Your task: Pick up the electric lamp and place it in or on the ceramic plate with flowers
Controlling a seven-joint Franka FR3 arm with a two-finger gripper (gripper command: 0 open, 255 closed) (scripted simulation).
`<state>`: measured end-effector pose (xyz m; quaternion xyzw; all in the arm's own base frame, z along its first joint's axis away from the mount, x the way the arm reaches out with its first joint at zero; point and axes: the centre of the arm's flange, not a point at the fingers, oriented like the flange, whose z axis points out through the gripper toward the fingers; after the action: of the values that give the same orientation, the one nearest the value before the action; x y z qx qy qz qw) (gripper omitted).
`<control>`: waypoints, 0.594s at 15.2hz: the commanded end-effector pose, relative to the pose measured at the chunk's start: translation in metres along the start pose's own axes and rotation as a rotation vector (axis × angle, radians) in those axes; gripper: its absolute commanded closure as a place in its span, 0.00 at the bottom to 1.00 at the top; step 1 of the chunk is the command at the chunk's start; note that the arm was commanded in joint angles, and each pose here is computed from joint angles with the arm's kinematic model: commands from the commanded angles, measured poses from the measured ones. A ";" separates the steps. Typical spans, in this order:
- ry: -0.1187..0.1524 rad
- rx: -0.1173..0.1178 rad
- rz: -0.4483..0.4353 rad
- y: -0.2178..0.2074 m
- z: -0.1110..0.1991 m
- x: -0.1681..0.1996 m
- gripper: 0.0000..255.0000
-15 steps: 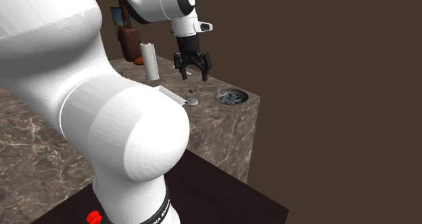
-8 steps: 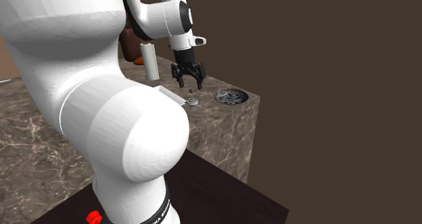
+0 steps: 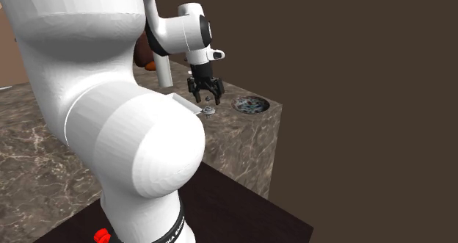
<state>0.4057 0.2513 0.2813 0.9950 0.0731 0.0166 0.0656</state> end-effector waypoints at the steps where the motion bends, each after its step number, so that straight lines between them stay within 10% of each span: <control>1: 0.000 0.000 0.000 0.000 0.001 0.000 0.00; 5: 0.000 0.000 0.000 0.000 0.001 0.000 0.00; 6: 0.000 0.000 0.000 0.000 0.001 0.000 1.00; 9: 0.000 0.000 0.000 0.000 0.001 0.000 1.00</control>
<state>0.4056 0.2511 0.2806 0.9950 0.0731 0.0167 0.0656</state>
